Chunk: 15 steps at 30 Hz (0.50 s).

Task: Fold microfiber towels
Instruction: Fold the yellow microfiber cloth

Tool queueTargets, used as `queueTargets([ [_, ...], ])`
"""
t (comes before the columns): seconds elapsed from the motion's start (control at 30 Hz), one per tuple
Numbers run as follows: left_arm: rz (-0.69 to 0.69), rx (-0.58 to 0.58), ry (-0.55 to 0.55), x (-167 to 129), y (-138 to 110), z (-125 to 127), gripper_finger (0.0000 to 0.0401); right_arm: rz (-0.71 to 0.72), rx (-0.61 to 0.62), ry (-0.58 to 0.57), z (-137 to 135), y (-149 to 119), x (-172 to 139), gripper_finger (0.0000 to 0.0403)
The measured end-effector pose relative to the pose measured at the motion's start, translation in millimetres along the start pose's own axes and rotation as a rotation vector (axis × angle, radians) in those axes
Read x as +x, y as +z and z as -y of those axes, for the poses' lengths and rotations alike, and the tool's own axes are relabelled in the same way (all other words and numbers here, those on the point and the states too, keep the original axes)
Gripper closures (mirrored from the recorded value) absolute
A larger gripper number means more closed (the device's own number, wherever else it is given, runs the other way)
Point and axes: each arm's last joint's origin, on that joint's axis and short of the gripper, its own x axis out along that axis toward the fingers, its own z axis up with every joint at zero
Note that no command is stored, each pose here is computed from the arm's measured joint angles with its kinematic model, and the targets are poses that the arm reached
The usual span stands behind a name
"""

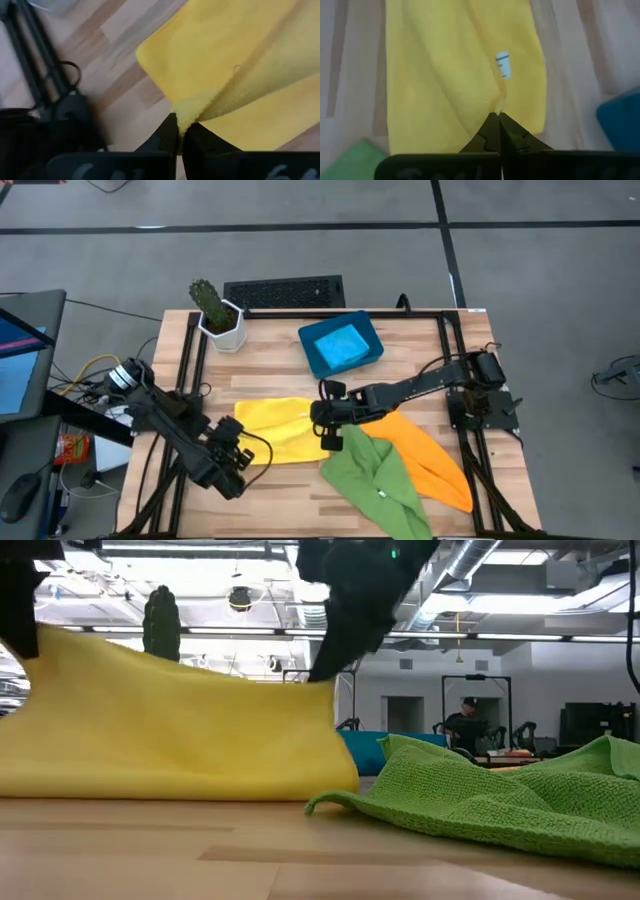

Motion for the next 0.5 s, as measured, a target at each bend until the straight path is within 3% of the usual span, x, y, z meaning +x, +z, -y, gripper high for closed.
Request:
queueTargets([
  [0.23, 0.012, -0.131, -0.124, 31, -1, -12, 0.0401, 0.032, 0.022, -0.019, 17, -5, 12, 0.0392],
  [0.5, 0.015, -0.135, -0.044, 60, 7, -18, 0.0401, 0.041, 0.047, -0.043, 43, -2, 16, 0.0392],
])
